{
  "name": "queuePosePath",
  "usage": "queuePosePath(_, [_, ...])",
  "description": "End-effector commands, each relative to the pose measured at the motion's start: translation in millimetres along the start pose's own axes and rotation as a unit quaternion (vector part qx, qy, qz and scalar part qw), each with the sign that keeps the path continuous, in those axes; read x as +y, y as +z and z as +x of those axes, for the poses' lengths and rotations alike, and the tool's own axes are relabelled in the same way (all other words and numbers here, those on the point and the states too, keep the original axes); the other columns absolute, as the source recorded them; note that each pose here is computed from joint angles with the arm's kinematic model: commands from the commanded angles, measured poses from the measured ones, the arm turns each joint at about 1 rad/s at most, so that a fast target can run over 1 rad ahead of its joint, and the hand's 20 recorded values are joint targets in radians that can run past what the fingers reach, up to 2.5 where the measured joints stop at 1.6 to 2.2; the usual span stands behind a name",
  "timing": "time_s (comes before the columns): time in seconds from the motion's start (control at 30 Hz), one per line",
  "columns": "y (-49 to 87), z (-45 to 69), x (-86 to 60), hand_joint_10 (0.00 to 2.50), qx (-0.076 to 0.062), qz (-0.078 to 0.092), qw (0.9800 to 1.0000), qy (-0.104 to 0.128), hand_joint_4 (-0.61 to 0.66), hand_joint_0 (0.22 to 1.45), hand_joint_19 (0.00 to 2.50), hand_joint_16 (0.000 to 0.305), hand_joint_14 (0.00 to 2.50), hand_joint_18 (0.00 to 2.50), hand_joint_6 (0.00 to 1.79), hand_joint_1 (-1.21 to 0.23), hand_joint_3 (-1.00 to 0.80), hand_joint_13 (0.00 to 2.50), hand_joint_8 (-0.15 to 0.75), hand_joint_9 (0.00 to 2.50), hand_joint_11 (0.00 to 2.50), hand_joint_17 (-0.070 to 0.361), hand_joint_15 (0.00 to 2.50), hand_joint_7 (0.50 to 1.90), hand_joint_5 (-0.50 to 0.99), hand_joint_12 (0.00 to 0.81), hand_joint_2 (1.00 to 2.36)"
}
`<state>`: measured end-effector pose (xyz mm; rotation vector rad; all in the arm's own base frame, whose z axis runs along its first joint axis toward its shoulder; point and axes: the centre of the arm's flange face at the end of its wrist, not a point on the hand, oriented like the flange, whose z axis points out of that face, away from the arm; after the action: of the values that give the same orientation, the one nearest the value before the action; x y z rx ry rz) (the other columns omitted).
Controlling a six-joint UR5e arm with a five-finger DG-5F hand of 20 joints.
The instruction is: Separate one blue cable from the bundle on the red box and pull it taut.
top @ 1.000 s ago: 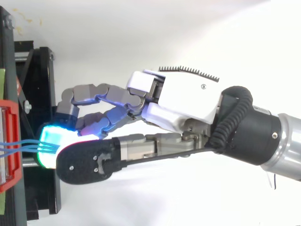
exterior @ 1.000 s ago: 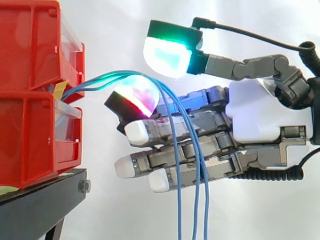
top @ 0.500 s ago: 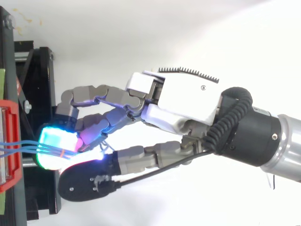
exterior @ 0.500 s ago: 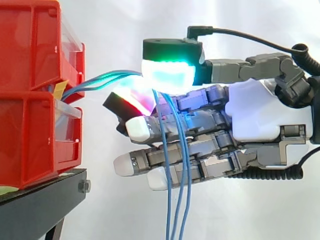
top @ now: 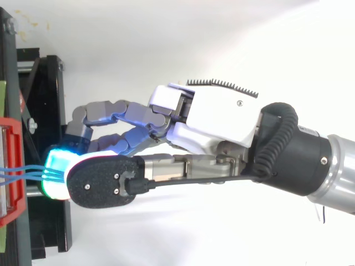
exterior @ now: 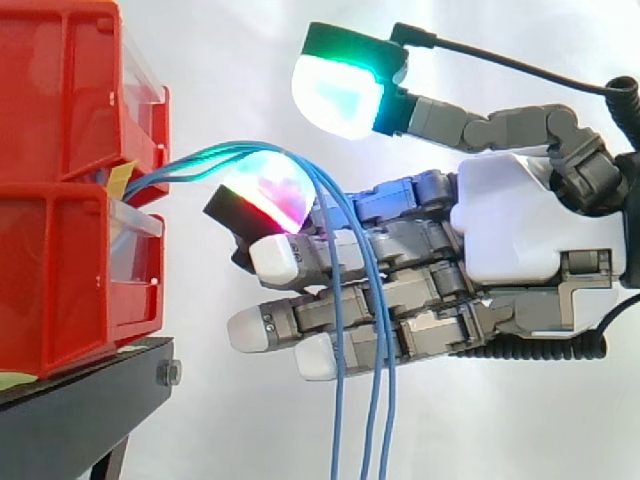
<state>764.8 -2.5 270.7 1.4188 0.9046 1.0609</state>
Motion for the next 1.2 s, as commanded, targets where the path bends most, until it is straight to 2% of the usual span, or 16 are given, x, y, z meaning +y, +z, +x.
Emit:
queuePosePath(0.0, [0.0,-0.1,0.0,0.01,0.0,0.0,1.0,0.0,0.22,0.61,0.44,0.048,0.01,0.54,0.5,-0.45,-0.43,0.54,0.335,0.85,0.36,0.109,0.19,1.22,-0.09,0.368,1.01])
queuePosePath(0.23, [0.5,-1.1,0.3,0.01,-0.001,-0.001,1.0,0.001,0.23,0.69,0.43,0.047,0.01,0.55,0.5,-0.67,-0.23,0.55,0.325,0.85,0.38,0.107,0.19,1.22,-0.09,0.366,1.02])
queuePosePath(0.43, [0.4,-1.2,0.1,0.01,-0.001,0.0,1.0,0.0,0.22,0.73,0.42,0.047,0.01,0.52,0.5,-0.76,-0.12,0.52,0.313,0.83,0.38,0.105,0.19,1.23,-0.09,0.359,1.02])
queuePosePath(0.6, [0.8,-2.2,0.4,0.01,-0.002,-0.001,1.0,0.0,0.2,0.75,0.43,0.046,0.01,0.46,0.5,-0.82,-0.08,0.46,0.295,0.76,0.36,0.103,0.18,1.22,-0.1,0.35,1.02])
queuePosePath(0.73, [0.8,-2.2,0.4,0.01,-0.002,-0.001,1.0,-0.001,0.17,0.73,0.37,0.048,0.0,0.38,0.5,-0.87,-0.09,0.3,0.268,0.48,0.29,0.109,0.13,1.2,-0.13,0.343,1.02])
queuePosePath(0.83, [0.8,-2.2,0.4,0.01,-0.002,-0.001,1.0,0.0,0.17,0.7,0.35,0.049,0.0,0.36,0.5,-0.89,-0.12,0.27,0.26,0.43,0.27,0.11,0.13,1.2,-0.14,0.341,1.02])
queuePosePath(0.93, [0.8,-2.2,0.4,0.01,-0.002,-0.001,1.0,0.0,0.19,0.63,0.38,0.049,0.0,0.34,0.5,-0.85,-0.3,0.26,0.266,0.44,0.27,0.11,0.13,1.19,-0.14,0.34,1.01])
queuePosePath(0.97, [0.8,-2.2,0.4,0.01,-0.002,-0.001,1.0,-0.001,0.2,0.59,0.38,0.049,0.0,0.35,0.5,-0.79,-0.4,0.29,0.281,0.49,0.28,0.11,0.14,1.19,-0.13,0.347,1.01])
queuePosePath(1.0, [0.8,-2.2,0.4,0.01,-0.002,-0.001,1.0,-0.001,0.21,0.59,0.39,0.049,0.0,0.36,0.5,-0.78,-0.43,0.3,0.289,0.51,0.28,0.11,0.14,1.19,-0.13,0.348,1.0])
queuePosePath(1.07, [0.8,-2.2,0.4,0.01,-0.002,-0.001,1.0,-0.001,0.22,0.55,0.39,0.051,0.0,0.4,0.5,-0.64,-0.5,0.34,0.305,0.57,0.28,0.114,0.15,1.21,-0.11,0.36,1.0])
queuePosePath(1.17, [0.5,-1.1,0.3,0.01,-0.001,-0.001,1.0,-0.001,0.23,0.55,0.39,0.051,0.0,0.41,0.5,-0.51,-0.5,0.37,0.318,0.62,0.29,0.115,0.15,1.24,-0.1,0.365,1.0])
